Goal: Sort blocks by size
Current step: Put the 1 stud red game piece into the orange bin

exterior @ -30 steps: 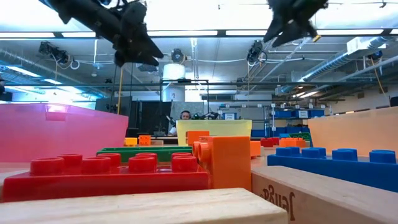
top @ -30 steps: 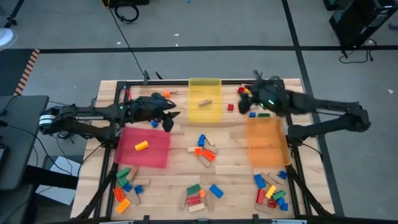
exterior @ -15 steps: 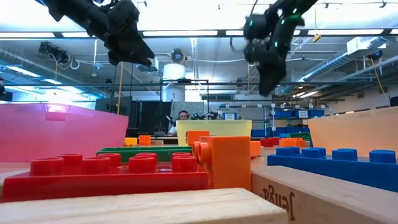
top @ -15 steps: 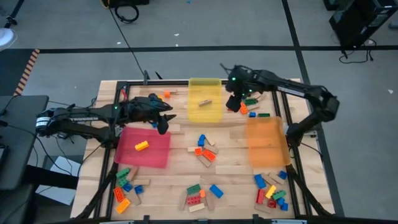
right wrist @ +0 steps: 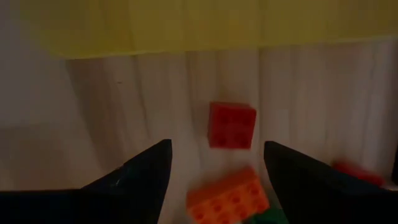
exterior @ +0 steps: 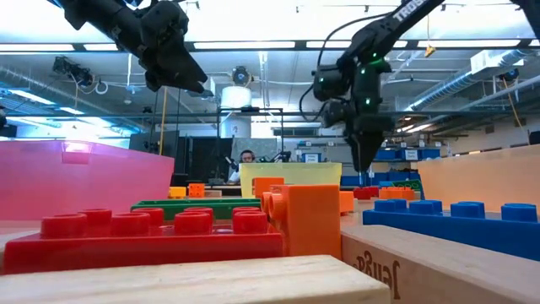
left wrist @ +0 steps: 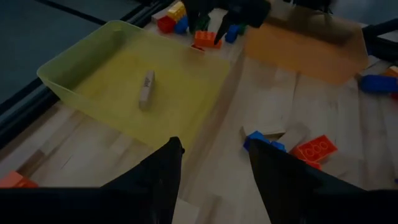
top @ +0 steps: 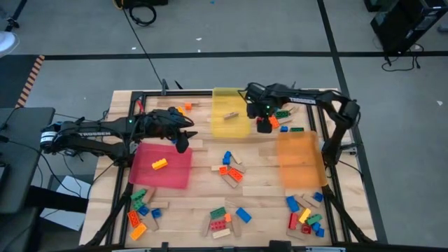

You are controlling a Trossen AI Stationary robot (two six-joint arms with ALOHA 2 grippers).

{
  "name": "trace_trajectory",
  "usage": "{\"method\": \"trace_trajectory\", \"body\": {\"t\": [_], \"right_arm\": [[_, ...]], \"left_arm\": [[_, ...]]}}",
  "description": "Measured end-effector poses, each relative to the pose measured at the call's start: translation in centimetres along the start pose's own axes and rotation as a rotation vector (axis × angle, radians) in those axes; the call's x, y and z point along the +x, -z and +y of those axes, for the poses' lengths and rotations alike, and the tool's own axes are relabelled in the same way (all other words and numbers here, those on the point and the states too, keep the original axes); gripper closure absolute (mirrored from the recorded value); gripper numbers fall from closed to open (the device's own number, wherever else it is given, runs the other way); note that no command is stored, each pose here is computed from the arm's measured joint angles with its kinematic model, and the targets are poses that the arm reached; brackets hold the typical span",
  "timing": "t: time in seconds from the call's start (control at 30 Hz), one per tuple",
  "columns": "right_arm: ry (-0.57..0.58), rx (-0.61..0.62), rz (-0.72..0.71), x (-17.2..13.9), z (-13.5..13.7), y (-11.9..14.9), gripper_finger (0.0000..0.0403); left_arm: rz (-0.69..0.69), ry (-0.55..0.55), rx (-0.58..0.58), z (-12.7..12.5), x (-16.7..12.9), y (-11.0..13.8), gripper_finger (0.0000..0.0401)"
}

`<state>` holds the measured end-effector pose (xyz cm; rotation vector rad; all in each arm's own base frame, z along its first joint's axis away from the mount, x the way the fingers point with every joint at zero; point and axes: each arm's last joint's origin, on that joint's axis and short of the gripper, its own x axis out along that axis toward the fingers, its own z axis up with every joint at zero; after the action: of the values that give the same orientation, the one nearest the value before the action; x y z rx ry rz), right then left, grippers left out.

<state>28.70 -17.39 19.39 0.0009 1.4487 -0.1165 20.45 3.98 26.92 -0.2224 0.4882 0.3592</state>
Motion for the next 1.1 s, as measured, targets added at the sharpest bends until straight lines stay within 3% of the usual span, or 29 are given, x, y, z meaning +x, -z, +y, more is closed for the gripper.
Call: {"method": "trace_trajectory", "body": {"t": [0.23,0.63,0.97,1.1], "right_arm": [[-0.002,-0.026,0.008,2.2,-1.1,-0.4,0.0128],[-0.019,0.078,0.039,4.6,-2.9,0.2,0.0137],[-0.077,0.154,0.046,5.8,-3.5,0.6,0.0173],[-0.071,0.153,0.034,5.7,-3.5,0.5,0.0209]], "left_arm": [[0.0,0.0,-0.021,0.0,0.0,0.0,0.0203],[-0.007,0.001,-0.025,0.0,0.0,-0.1,0.0203],[-0.009,0.0,-0.025,0.0,0.0,-0.1,0.0203],[-0.01,0.0,-0.025,0.0,0.0,-0.1,0.0203]]}}
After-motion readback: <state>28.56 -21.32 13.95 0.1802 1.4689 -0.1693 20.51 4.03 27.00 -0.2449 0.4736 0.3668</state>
